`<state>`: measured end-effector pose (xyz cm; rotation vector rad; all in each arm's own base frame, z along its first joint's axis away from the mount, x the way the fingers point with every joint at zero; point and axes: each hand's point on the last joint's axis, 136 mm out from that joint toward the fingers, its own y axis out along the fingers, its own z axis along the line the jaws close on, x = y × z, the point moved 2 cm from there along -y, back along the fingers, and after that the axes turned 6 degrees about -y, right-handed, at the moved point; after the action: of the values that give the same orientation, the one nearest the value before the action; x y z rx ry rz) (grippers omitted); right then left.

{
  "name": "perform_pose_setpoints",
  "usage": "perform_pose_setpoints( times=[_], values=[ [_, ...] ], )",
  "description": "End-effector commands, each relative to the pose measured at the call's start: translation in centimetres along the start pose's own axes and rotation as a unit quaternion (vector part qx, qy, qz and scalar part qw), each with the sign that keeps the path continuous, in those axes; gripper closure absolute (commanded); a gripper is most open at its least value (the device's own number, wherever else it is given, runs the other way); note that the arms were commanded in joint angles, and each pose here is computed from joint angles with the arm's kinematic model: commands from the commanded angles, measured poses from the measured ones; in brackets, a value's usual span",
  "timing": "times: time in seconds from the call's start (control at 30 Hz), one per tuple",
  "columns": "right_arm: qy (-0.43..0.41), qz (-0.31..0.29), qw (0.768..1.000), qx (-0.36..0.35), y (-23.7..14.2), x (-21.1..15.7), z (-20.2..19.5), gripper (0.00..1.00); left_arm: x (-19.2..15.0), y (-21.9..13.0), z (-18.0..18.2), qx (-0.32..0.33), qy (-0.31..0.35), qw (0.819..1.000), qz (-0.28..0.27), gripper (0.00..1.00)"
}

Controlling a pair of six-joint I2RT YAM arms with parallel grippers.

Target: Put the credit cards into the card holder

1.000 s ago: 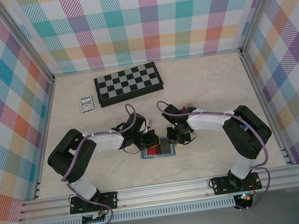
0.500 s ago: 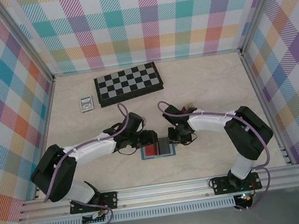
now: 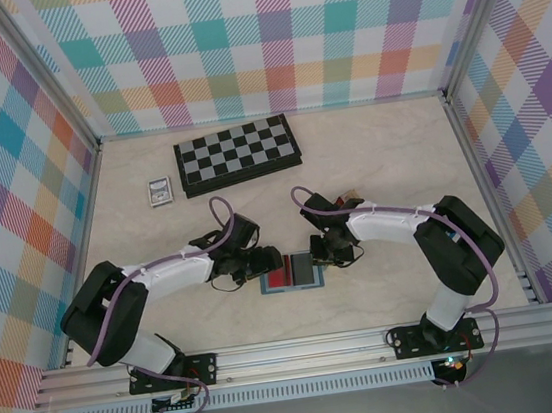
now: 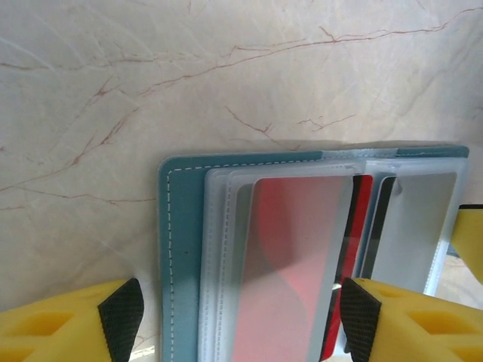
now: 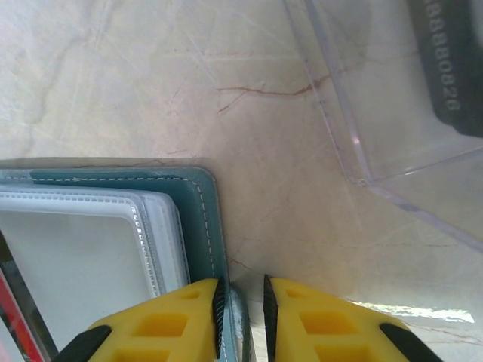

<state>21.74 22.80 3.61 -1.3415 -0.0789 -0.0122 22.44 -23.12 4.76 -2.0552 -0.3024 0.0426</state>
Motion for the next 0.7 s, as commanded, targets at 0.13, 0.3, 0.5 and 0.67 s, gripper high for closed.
perform_pose_setpoints(
  times=[0.13, 0.3, 0.5, 0.67],
  values=[
    [-0.003, 0.023, 1.000, 0.010, 0.7, -1.0, 0.1, 0.82, -0.5, 1.2, -1.2, -0.051, -0.008, 0.998, 0.031, 0.37],
    [-0.003, 0.023, 1.000, 0.009, 0.7, -1.0, 0.0, 0.83, 0.3, -1.3, -3.6, -0.094, -0.002, 0.996, 0.008, 0.53],
    [0.000, 0.022, 1.000, 0.009, 0.7, -1.0, 0.0, 0.83, 0.5, -3.8, -6.9, -0.166, 0.023, 0.986, 0.005, 0.56],
    [0.005, 0.017, 1.000, 0.022, 0.7, -0.9, 0.3, 0.83, 0.4, -3.4, -8.2, -0.184, 0.029, 0.982, 0.028, 0.57]
  ],
)
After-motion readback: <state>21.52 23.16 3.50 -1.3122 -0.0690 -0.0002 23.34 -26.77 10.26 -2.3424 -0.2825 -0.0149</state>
